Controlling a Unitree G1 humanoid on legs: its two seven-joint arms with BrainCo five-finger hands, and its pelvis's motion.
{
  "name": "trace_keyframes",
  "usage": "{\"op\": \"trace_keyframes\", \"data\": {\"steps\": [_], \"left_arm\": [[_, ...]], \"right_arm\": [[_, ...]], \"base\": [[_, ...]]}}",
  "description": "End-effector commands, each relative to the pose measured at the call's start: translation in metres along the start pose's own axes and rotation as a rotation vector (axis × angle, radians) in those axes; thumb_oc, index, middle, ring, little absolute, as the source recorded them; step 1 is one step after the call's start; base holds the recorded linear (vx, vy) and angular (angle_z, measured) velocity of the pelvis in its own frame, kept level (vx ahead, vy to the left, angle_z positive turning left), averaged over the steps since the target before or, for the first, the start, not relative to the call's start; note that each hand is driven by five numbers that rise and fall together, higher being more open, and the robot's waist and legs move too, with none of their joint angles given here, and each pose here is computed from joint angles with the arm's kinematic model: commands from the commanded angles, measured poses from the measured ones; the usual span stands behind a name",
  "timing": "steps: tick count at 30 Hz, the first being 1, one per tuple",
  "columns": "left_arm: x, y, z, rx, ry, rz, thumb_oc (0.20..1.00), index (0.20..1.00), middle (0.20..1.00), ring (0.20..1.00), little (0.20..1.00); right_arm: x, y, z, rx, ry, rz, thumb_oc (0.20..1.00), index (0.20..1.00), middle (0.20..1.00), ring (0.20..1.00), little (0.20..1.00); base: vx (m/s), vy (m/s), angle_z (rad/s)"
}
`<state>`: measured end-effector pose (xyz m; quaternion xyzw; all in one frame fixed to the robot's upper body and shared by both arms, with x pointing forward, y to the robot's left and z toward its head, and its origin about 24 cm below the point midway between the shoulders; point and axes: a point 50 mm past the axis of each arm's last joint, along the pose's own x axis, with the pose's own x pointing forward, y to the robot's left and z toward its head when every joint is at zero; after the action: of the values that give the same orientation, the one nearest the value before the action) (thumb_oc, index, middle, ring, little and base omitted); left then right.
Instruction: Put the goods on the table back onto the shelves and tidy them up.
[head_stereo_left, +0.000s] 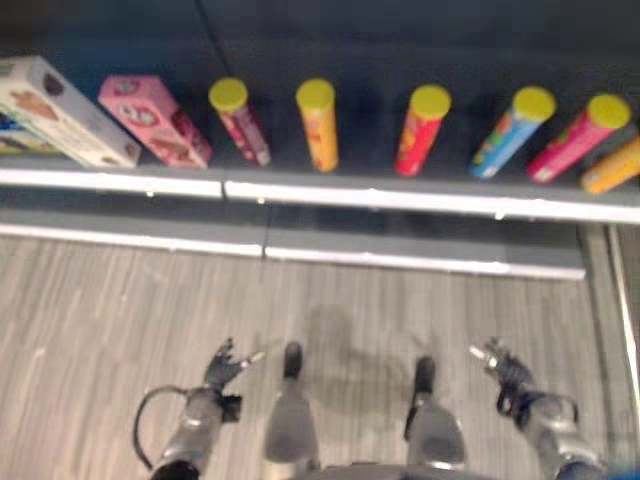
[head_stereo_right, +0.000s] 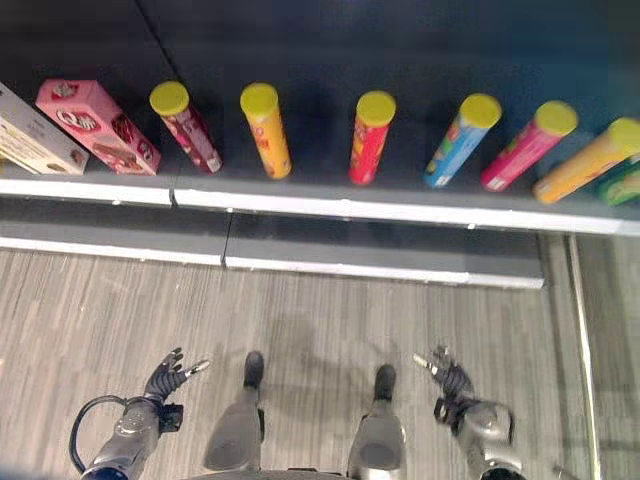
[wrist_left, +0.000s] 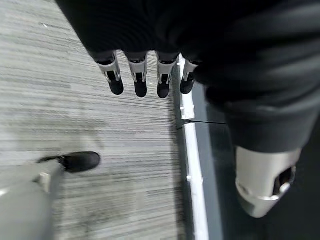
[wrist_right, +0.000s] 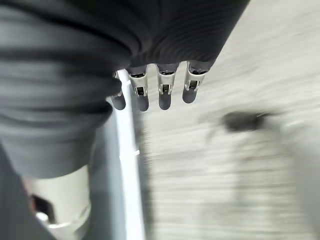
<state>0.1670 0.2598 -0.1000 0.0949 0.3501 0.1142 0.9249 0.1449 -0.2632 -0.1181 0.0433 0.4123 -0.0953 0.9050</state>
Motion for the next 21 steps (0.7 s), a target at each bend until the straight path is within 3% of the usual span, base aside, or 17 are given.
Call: {"op": "trace_keyframes", "data": {"steps": [1,10,21], "left_arm": [[-0.002,0.008,-0.006,0.006,0.016,0.018,1.0,1.0,1.0,1.0,1.0],[0.002,-0.011,-0.029,0.046,0.15,-0.048,1.0,1.0,1.0,1.0,1.0],[-0.009,-0.01,-0.063,0.088,0.301,-0.052,1.0,1.0,1.0,1.0,1.0]], "right_arm": [[-0.009,-0.014,-0.031,-0.063,0.118,-0.062,1.0,1.0,1.0,1.0,1.0],[-0.007,-0.022,-0.051,0.019,0.25,-0.212,1.0,1.0,1.0,1.0,1.0],[-0.004,0.002,-0.058,0.025,0.262,-0.154,1.0,1.0,1.0,1.0,1.0]], "base": [[0.03,-0.037,-0.04],[0.03,0.05,0.04],[0.09,0.066,-0.13]]}}
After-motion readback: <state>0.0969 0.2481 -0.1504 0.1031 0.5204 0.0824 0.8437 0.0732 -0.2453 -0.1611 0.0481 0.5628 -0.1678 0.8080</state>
